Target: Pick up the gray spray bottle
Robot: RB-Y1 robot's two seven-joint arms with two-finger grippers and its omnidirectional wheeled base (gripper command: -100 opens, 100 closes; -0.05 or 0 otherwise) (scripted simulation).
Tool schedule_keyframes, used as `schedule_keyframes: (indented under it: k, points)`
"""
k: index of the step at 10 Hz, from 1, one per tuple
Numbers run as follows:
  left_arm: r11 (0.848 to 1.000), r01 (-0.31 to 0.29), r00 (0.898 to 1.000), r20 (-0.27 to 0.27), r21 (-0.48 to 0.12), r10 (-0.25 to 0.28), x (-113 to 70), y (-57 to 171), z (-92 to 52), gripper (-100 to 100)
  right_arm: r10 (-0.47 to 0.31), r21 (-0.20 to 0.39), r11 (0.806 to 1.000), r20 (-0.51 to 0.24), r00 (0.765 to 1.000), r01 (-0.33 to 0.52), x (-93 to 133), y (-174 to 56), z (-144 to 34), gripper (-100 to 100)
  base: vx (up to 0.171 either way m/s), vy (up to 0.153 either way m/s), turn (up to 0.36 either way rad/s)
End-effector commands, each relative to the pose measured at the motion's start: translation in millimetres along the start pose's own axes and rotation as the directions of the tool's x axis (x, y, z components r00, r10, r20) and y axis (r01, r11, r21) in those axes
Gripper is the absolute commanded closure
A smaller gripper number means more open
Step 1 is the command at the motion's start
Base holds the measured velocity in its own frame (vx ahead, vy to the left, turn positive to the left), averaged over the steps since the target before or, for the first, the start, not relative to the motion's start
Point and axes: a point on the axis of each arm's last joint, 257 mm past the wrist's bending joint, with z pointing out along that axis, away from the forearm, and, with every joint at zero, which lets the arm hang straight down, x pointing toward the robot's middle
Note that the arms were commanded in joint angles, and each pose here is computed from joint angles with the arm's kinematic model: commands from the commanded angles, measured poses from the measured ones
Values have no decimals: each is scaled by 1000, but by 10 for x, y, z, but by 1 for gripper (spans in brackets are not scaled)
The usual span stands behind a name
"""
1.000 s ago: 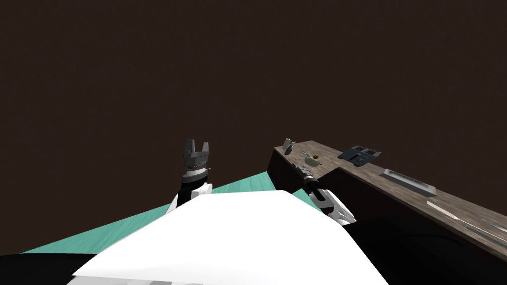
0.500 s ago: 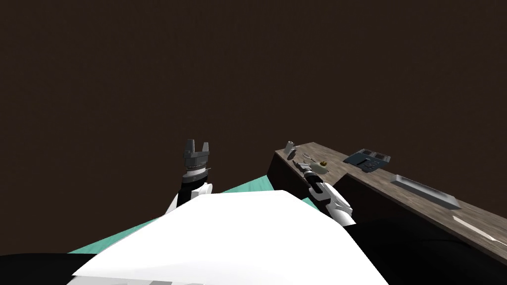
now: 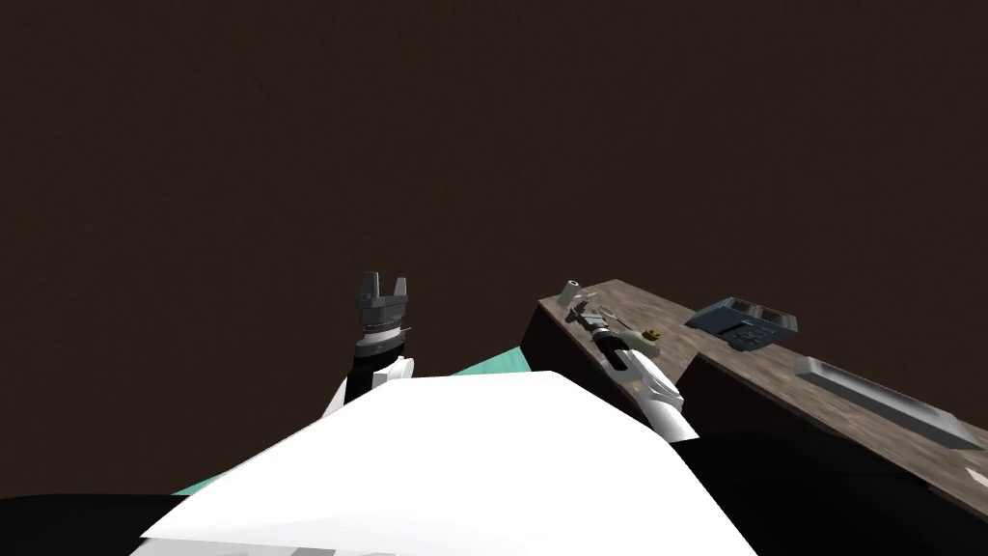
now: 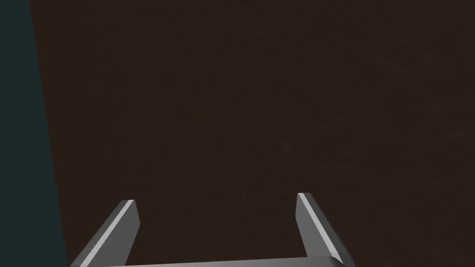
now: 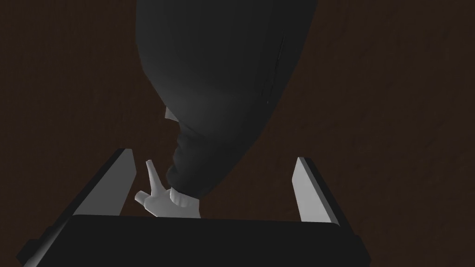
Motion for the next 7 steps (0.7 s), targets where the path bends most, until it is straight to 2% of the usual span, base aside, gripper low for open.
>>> schedule_keyframes:
  k: [1,2,3,5,6,7]
  points:
    - [1000,0,1000,0,0,0,0,0,0,0,15,-35,999,-7,1000,-15,63,228,145,-100,14,-12,-273]
    - [1000,0,1000,0,0,0,0,0,0,0,17,-39,999,1,1000,-17,21,257,178,-100,2,0,-174]
    - [1000,0,1000,0,0,0,0,0,0,0,23,-73,997,-10,1000,-24,94,464,262,-100,-1,-7,-316]
    - [1000,0,1000,0,0,0,0,0,0,0,31,-82,996,14,999,-30,-33,536,385,-100,-2,1,-36]
    - [1000,0,1000,0,0,0,0,0,0,0,35,-118,992,-3,999,-35,52,764,481,-100,4,-12,-278]
    - [1000,0,1000,0,0,0,0,0,0,0,40,-124,992,20,999,-37,-76,809,562,-100,2,-2,-179]
